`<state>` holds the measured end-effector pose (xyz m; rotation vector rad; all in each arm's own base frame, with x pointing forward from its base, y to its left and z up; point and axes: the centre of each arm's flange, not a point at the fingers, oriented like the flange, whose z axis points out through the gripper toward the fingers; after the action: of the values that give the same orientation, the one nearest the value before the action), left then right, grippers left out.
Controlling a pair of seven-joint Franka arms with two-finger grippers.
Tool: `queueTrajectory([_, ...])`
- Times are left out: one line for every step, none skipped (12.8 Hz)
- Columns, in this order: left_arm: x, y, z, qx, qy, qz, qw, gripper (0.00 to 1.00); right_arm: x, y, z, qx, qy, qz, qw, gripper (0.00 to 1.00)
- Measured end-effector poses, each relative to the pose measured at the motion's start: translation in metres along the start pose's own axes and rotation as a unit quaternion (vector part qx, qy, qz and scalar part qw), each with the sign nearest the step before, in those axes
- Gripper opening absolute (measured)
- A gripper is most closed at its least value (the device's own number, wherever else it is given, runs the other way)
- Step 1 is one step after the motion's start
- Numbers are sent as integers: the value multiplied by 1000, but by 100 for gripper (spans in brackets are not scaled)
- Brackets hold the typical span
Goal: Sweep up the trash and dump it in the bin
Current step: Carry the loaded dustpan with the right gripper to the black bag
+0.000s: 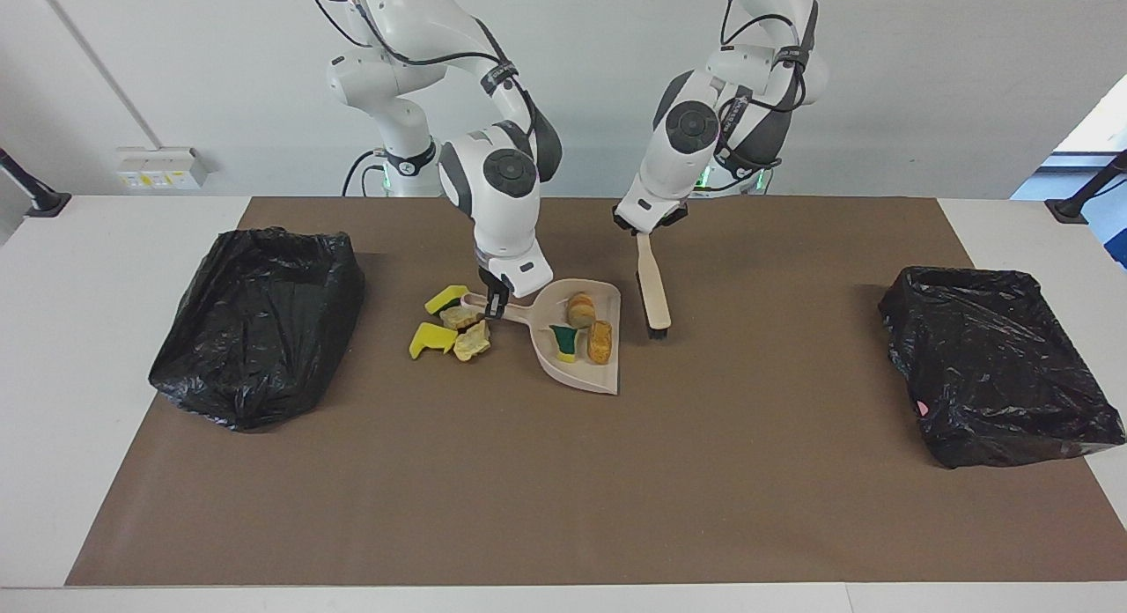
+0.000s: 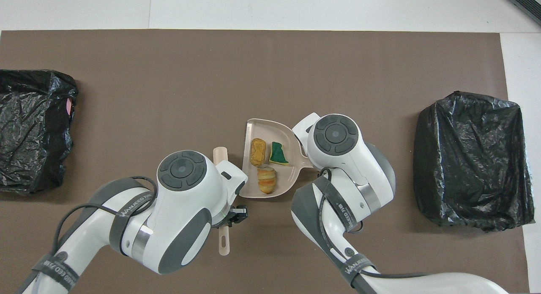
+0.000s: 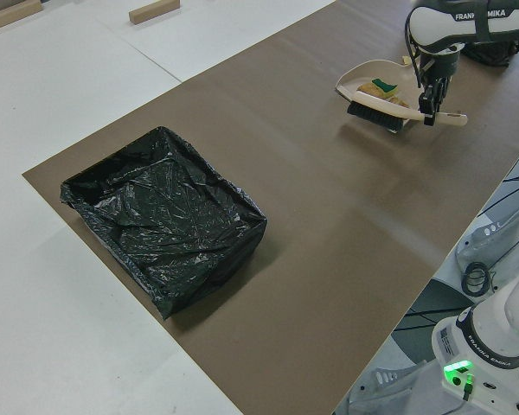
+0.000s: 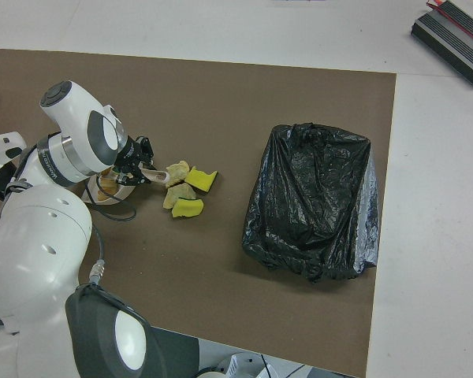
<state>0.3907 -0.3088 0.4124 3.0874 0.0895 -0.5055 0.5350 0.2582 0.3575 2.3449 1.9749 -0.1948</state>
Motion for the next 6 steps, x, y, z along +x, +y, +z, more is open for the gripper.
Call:
queueTrajectory([-8, -3, -5, 3, 4, -2, 1000, 26, -8, 6, 0, 0, 1, 7, 1000, 33])
queueTrajectory([-18, -6, -6, 7, 9, -2, 1000, 26, -15, 12, -1, 0, 2, 13, 1000, 33])
queueTrajectory([-27, -9, -3, 12, 11, -2, 1000, 26, -21, 16, -4, -1, 6, 21, 1000, 33])
queueTrajectory([-39, -11, 4, 21, 13, 1, 1000, 26, -26, 21, -9, -2, 12, 28, 1000, 33])
queueTrajectory([-55, -8, 13, 33, 18, 7, 999, 26, -31, 25, -17, -6, 20, 36, 999, 33])
queueTrajectory([-72, -3, 21, 44, 28, 11, 999, 26, -36, 30, -28, -14, 28, 42, 999, 33])
